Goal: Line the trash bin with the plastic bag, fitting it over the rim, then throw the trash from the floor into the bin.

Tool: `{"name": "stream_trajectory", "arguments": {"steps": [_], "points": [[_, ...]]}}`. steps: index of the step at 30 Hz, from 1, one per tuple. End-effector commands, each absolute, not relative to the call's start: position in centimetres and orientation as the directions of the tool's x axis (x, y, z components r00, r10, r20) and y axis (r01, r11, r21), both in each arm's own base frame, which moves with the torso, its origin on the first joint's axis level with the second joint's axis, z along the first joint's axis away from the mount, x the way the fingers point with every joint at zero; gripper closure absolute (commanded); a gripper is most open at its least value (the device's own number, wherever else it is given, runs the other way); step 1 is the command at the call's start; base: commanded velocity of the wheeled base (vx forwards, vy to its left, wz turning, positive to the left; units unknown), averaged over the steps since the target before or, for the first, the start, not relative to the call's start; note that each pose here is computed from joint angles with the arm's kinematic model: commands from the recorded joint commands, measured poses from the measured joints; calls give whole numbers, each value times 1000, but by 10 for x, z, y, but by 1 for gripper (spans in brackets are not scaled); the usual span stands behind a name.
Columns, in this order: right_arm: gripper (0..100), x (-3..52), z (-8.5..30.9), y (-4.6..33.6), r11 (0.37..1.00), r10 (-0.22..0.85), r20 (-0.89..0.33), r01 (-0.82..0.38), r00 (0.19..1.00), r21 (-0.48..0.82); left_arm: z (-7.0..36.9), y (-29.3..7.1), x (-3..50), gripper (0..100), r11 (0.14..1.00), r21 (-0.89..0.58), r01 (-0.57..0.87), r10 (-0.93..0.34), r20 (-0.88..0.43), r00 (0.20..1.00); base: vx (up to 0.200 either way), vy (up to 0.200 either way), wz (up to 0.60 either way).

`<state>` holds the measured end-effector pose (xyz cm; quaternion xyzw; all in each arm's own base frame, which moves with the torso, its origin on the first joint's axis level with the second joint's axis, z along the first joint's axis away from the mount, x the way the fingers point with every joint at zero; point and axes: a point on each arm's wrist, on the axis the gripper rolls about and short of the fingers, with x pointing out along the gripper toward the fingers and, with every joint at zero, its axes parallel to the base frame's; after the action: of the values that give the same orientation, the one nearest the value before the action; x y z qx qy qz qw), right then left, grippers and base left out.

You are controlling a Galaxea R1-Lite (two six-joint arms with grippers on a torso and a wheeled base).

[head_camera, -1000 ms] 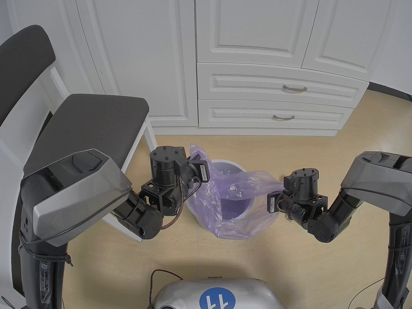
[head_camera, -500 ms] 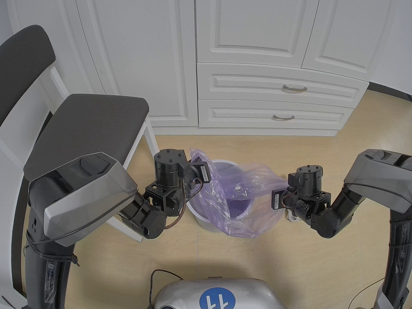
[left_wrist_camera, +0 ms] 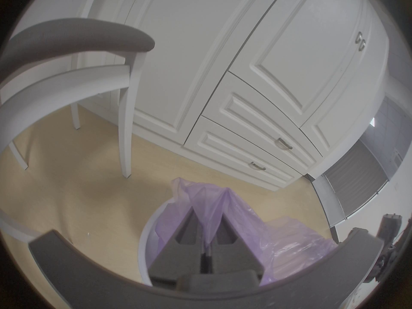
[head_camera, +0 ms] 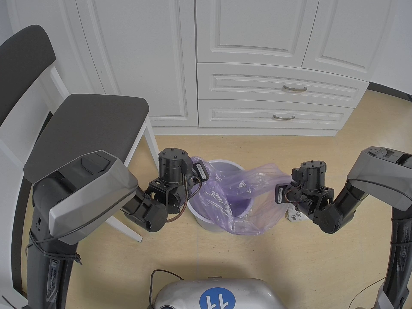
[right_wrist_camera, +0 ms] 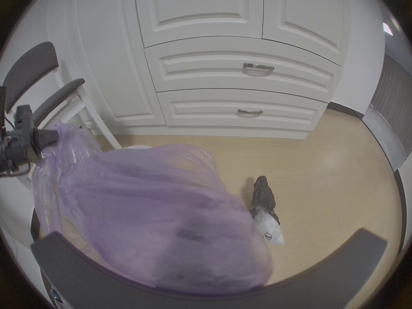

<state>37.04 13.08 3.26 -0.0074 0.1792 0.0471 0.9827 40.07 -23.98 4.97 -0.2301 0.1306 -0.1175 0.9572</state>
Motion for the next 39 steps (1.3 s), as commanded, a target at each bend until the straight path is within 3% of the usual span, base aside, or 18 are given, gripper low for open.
{"name": "stream_trajectory", "arguments": {"steps": [1,4,12,20,28,39], "points": [[100,368,57,131,995,100,-298,-91,949,43,53,-242,418,100,849,-519,101,-260,-244,934,0,0,0],[100,371,54,134,995,103,-300,-91,948,51,60,-245,423,100,839,-541,55,-241,-280,929,0,0,0],[100,390,49,155,973,118,-391,-28,913,230,68,-214,445,100,829,-539,-153,-107,-422,900,0,0,0],[100,384,99,158,878,260,-459,-10,850,479,70,-222,442,100,826,-529,-196,-108,-490,865,0,0,0],[100,381,110,148,884,243,-486,15,840,467,68,-238,436,100,825,-546,-145,-173,-489,855,0,0,0],[100,381,105,117,944,169,-512,10,842,329,78,-242,426,100,802,-589,-103,-255,-494,831,0,0,0]]}}
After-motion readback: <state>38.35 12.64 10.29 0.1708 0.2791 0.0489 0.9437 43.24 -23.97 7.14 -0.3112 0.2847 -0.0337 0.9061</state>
